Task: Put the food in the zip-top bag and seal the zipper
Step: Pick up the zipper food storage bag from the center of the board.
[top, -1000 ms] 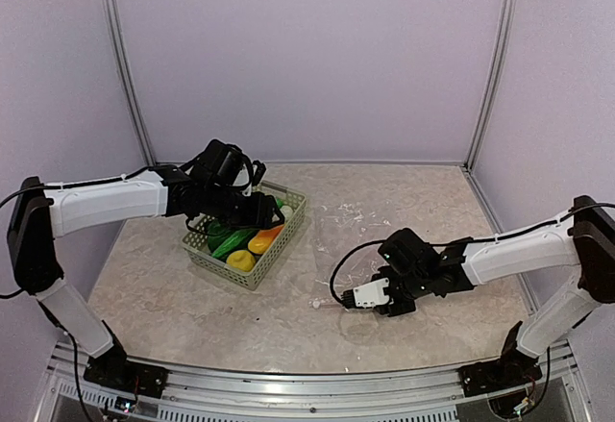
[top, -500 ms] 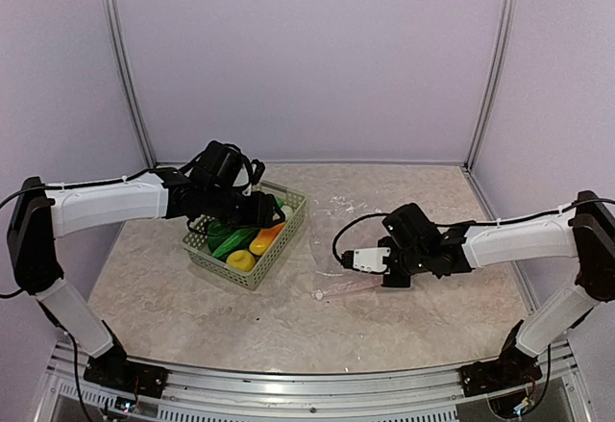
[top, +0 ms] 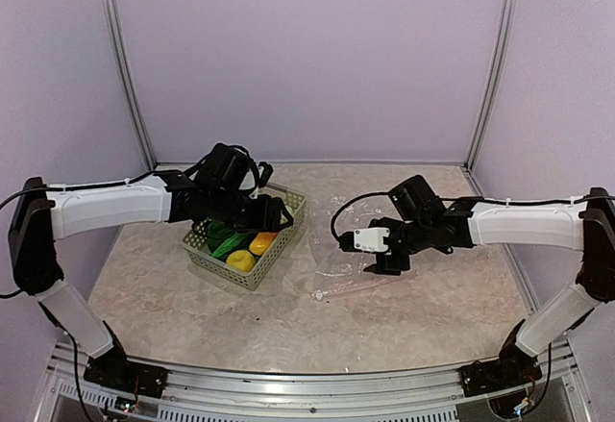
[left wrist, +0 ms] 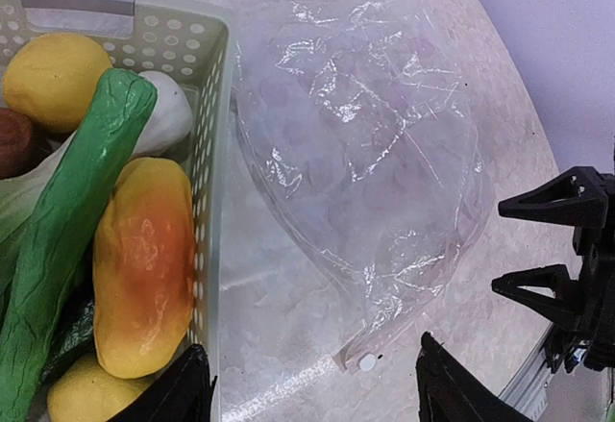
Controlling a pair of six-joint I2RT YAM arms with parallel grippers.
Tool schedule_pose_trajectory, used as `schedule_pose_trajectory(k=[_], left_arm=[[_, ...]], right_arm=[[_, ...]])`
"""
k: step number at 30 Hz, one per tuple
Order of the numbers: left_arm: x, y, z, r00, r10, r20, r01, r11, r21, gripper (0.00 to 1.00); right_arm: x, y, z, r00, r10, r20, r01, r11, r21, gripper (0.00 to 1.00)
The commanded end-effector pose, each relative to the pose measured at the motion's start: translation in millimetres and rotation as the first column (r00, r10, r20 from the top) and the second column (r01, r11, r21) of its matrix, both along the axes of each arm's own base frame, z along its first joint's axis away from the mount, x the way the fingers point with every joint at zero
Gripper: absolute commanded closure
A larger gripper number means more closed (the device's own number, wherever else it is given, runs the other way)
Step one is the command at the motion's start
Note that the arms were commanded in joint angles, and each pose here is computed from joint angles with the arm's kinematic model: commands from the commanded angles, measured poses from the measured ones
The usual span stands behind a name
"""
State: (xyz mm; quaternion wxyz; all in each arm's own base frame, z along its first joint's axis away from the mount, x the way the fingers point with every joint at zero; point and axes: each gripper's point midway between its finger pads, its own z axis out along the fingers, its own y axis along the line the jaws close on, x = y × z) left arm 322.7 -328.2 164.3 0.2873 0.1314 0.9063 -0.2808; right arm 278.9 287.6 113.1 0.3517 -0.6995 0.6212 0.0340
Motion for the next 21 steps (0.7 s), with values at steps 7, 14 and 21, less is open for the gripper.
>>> schedule_pose_trajectory(k=[7, 14, 21], left_arm=[[-2, 30, 4, 0.995, 0.101, -0.019, -0.102, 0.993, -0.066, 0.31], [0, 38, 10, 0.993, 0.122, 0.009, -0.121, 0.990, -0.074, 0.31], [6, 36, 16, 0.992, 0.122, 0.038, -0.118, 0.989, -0.086, 0.31]], right_arm=[[-1, 11, -44, 0.991, 0.074, -0.116, -0.085, 0.992, -0.094, 0.30], [23, 10, -51, 0.998, -0.016, -0.066, 0.008, 0.992, -0.125, 0.63], [31, 4, -61, 0.991, -0.067, -0.119, 0.050, 0.989, -0.136, 0.94]])
